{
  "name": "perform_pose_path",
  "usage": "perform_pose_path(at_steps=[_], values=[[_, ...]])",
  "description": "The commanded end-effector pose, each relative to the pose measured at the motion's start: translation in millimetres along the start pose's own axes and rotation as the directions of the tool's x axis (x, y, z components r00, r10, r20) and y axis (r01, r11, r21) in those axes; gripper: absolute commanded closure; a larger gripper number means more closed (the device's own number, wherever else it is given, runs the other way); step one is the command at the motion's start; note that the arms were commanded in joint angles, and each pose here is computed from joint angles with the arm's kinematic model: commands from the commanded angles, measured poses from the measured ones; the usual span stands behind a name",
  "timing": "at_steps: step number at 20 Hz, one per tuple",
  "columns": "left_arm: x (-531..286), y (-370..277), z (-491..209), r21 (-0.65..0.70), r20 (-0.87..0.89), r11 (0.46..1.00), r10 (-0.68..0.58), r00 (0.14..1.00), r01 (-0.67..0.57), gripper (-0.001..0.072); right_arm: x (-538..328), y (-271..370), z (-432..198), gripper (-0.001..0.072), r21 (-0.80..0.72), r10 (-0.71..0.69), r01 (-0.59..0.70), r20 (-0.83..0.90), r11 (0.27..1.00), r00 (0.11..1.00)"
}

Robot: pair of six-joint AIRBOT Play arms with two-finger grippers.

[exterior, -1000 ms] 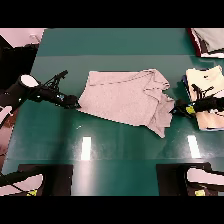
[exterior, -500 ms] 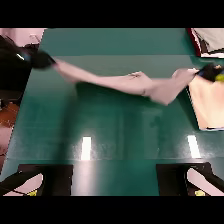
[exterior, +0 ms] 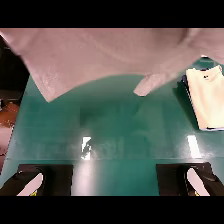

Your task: Fold the shirts.

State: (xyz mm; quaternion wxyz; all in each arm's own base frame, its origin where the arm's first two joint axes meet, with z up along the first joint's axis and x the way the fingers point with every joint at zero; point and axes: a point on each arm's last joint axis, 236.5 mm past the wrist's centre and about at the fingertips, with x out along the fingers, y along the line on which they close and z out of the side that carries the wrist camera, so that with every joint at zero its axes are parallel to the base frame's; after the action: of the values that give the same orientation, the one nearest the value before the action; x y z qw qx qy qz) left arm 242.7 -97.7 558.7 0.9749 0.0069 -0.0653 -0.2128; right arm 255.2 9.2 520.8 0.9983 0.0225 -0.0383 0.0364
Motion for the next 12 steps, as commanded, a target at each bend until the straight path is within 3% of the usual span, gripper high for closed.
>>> perform_pose_path(at_steps=[1, 4, 7, 9, 12], values=[[-49.8, -23.9, 41.1, 0.039, 0.129, 0.999, -0.003, 0.992, -0.002, 0.0687, -55.8, -10.5, 40.7, 0.0701, -0.047, -0.153, 0.158, 0.087, 0.986, 0.984], [-44.8, -19.9, 29.6, 0.034, 0.09, 0.999, 0.006, 0.996, -0.009, 0.0686, -44.7, -20.3, 20.9, 0.0702, -0.057, -0.177, 0.174, -0.05, 0.983, 0.983], [2.7, 8.0, -41.9, -0.07, -0.106, 0.997, 0.024, 0.994, -0.031, 0.0687, 3.9, -47.2, -65.3, 0.0702, -0.012, -0.157, 0.166, -0.395, 0.986, 0.905], [39.8, 24.8, -124.4, -0.15, -0.335, 0.988, -0.009, 0.942, -0.044, 0.0686, 31.0, -66.2, -146.6, 0.0702, 0.039, -0.111, 0.176, -0.636, 0.984, 0.764], [69.7, 36.2, -275.3, -0.276, -0.702, 0.958, -0.145, 0.697, -0.078, 0.0686, 55.9, -80.4, -267.3, 0.0702, 0.118, 0.012, 0.198, -0.883, 0.973, 0.469]])
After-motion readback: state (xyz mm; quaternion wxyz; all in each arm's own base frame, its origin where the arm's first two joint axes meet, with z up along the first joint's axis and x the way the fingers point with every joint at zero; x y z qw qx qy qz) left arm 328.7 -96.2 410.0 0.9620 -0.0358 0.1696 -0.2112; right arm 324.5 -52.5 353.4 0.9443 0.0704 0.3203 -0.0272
